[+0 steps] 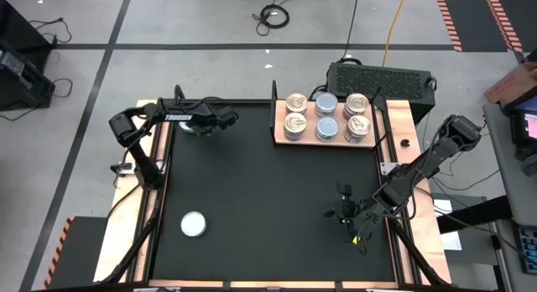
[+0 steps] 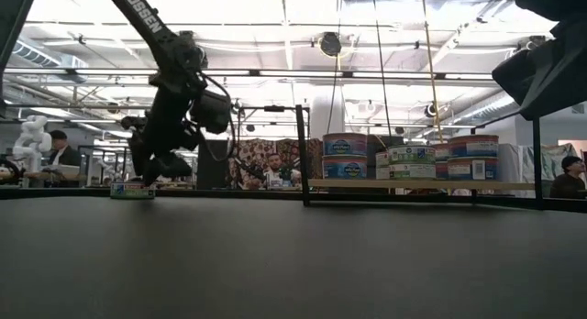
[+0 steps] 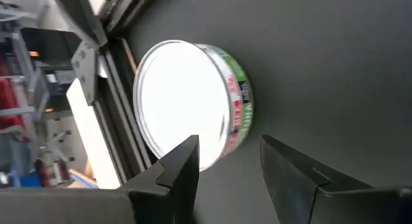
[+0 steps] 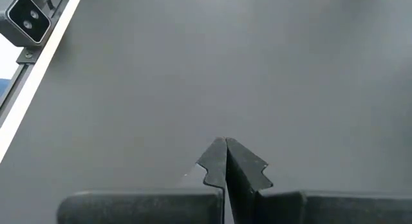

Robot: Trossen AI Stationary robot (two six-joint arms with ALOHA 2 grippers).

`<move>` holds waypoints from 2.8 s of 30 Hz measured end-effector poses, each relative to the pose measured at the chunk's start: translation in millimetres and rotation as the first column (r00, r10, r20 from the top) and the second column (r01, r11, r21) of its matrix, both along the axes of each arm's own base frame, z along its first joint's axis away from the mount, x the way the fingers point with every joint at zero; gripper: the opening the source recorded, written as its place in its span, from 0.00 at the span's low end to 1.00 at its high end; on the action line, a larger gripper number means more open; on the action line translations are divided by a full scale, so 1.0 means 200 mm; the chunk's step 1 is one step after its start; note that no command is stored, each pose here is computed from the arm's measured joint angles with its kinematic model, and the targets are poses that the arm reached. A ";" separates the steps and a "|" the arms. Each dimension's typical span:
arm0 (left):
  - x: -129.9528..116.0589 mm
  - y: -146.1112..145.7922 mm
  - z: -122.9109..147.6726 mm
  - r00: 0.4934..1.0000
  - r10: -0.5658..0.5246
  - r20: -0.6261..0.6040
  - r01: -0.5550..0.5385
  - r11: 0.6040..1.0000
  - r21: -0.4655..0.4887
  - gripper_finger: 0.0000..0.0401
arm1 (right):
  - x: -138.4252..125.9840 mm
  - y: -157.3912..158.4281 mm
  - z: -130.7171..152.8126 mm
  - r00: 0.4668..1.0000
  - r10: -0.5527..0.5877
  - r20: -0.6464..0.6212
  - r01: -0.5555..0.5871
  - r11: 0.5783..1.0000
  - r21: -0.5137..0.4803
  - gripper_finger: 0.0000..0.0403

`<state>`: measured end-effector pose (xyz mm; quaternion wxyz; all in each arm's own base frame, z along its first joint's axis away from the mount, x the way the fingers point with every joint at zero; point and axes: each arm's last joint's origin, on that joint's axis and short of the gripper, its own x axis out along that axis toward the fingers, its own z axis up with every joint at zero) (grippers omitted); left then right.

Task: Stack canned seafood by type on shelf
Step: Stack the green tuna can on top of the top green tuna cans on the shelf

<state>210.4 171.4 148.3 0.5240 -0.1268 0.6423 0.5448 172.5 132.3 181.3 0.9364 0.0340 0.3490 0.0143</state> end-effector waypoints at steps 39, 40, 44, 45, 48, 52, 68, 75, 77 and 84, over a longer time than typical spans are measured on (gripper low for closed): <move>0.07 -0.23 -0.09 0.947 -0.304 -0.098 0.298 0.952 -0.074 0.00 | 0.01 0.01 0.01 0.999 -0.003 0.032 0.002 0.999 0.036 0.00; 0.08 -0.25 -0.08 0.940 -0.321 -0.111 0.313 0.946 -0.086 0.00 | 0.01 0.01 0.01 0.999 -0.003 0.032 0.001 0.999 0.036 0.00; 0.13 -0.32 -0.02 0.918 -0.367 -0.150 0.359 0.930 -0.080 0.00 | 0.01 0.01 0.01 0.999 -0.002 0.033 0.001 0.999 0.034 0.00; 0.15 -0.34 0.00 0.913 -0.375 -0.162 0.367 0.927 -0.074 0.00 | 0.01 0.01 0.01 0.999 -0.002 0.033 0.001 0.999 0.034 0.00; 0.19 -0.38 0.05 0.893 -0.409 -0.186 0.405 0.912 -0.062 0.00 | 0.01 0.01 0.01 0.999 -0.002 0.033 0.001 0.999 0.034 0.00; 0.25 -0.44 0.12 0.872 -0.456 -0.180 0.455 0.889 -0.052 0.00 | 0.01 0.01 0.01 0.999 -0.002 0.033 0.001 0.999 0.034 0.00; 0.25 -0.40 0.26 0.868 -0.483 -0.114 0.476 0.876 -0.084 0.00 | 0.01 0.01 0.01 0.999 0.012 0.034 -0.013 1.000 0.014 0.00; 0.19 -0.25 0.25 0.908 -0.416 -0.049 0.403 0.899 -0.170 0.00 | 0.01 0.01 0.01 0.999 0.011 0.033 -0.011 1.000 0.019 0.00; 0.18 -0.23 0.26 0.906 -0.423 -0.013 0.410 0.887 -0.214 0.00 | 0.01 0.01 0.01 0.999 0.011 0.032 -0.011 1.000 0.019 0.00; 0.14 -0.19 0.25 0.917 -0.397 0.041 0.388 0.861 -0.328 0.00 | 0.01 0.01 0.01 0.999 0.016 0.029 -0.017 1.000 0.011 0.00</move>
